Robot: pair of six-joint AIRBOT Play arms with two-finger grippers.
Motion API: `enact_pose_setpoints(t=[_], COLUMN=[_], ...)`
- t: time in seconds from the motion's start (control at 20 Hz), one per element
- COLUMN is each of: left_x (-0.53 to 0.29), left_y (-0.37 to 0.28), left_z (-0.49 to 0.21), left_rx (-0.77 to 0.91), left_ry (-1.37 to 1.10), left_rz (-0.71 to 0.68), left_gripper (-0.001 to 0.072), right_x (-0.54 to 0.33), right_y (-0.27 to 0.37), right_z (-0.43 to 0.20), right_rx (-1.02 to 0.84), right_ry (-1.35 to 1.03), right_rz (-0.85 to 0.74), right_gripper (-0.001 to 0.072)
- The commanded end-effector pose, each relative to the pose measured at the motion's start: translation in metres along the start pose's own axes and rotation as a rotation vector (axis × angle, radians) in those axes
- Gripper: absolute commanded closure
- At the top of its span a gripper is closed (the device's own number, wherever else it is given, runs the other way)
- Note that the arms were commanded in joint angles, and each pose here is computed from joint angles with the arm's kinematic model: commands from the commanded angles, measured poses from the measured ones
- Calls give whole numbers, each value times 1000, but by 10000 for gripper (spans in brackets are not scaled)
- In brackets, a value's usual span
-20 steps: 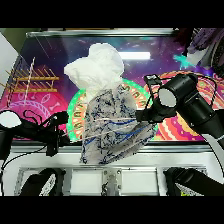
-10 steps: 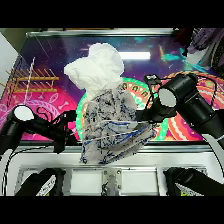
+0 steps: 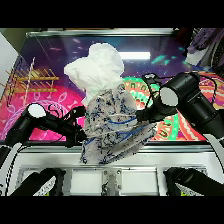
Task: Fold the clothes and pants, and hang the long-sleeved shirts on hangers.
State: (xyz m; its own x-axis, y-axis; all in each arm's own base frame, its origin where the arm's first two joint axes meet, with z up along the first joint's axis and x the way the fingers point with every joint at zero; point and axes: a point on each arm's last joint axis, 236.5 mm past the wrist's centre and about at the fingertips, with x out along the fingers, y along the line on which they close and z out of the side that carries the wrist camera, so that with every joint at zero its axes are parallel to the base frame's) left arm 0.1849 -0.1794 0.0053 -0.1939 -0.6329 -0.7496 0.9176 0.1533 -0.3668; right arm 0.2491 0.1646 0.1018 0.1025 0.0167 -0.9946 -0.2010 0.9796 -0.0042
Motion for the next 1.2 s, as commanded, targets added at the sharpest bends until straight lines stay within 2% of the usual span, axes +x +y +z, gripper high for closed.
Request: enact_pose_setpoints(t=[0.0, 0.6, 0.85, 1.15], left_x=[1, 13, 14, 14], left_y=[11, 18, 18, 18], left_z=[8, 35, 36, 36], left_rx=[-6, 60, 64, 64], left_ry=[-31, -85, -85, -84], left_rz=[39, 101, 100, 101], left_gripper=[697, 697, 696, 696], right_x=[-16, -35, -49, -55], right_y=[1, 62, 108, 139], right_z=[10, 41, 50, 45], right_rx=[-46, -145, -210, -254], right_ry=[-53, -262, -367, -392], right_rz=[9, 144, 259, 332], right_gripper=[699, 699, 699, 699])
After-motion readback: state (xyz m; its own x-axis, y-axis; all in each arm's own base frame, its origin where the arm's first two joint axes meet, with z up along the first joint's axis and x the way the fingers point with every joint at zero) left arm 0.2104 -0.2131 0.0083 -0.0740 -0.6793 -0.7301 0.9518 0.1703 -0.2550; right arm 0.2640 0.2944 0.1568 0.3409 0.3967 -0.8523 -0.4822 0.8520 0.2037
